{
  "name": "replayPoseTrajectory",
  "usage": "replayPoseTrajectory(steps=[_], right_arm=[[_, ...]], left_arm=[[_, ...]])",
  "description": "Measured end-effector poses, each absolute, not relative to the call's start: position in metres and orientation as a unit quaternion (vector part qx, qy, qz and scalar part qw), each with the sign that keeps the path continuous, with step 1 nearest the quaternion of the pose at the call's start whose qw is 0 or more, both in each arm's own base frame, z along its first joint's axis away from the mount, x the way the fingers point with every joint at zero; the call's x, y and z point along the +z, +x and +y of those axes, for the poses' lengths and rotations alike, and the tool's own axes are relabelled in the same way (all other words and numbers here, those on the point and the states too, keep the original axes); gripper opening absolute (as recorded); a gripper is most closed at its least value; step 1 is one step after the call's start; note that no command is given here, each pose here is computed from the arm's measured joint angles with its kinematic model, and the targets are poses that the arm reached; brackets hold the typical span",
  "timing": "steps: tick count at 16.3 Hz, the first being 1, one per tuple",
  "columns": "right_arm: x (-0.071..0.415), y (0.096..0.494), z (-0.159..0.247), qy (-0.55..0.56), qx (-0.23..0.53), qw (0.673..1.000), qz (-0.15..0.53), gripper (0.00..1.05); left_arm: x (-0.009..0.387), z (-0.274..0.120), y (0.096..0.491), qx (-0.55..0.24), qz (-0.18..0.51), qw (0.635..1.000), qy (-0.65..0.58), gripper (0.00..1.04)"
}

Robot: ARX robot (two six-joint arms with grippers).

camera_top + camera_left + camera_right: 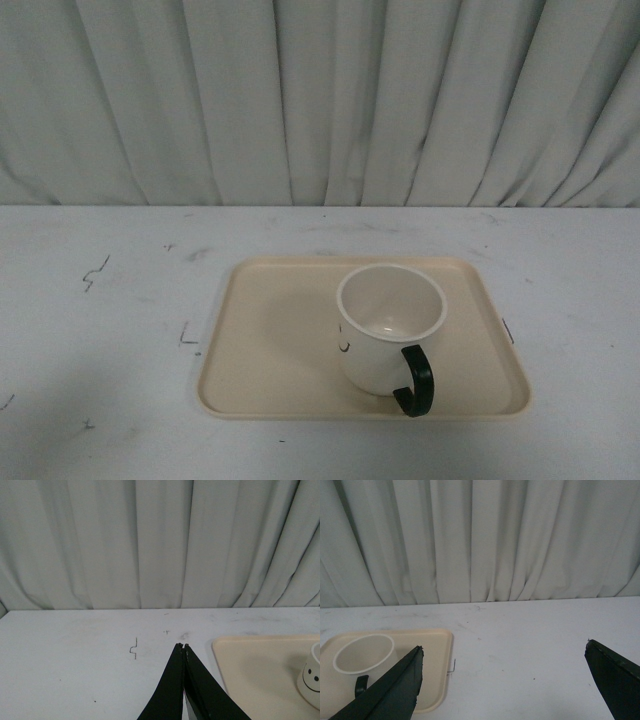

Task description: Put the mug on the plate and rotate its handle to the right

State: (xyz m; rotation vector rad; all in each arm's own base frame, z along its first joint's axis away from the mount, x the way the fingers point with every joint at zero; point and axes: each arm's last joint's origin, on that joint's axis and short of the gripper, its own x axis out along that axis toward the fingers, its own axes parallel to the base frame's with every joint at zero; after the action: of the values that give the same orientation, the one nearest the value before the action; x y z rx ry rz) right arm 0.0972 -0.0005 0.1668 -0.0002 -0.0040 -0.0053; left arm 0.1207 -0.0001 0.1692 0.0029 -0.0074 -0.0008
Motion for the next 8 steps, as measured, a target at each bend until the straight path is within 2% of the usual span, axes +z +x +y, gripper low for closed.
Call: replayPoseTrajectory(steps=[8], right_arm=[[0.1668,0.0972,-0.0005,0.000,-0.003,1.000,-0.002,0.98]], left_arm=[[0.1691,-0.0001,0.1094,0.000,-0.005,1.000,0.001,0.02]])
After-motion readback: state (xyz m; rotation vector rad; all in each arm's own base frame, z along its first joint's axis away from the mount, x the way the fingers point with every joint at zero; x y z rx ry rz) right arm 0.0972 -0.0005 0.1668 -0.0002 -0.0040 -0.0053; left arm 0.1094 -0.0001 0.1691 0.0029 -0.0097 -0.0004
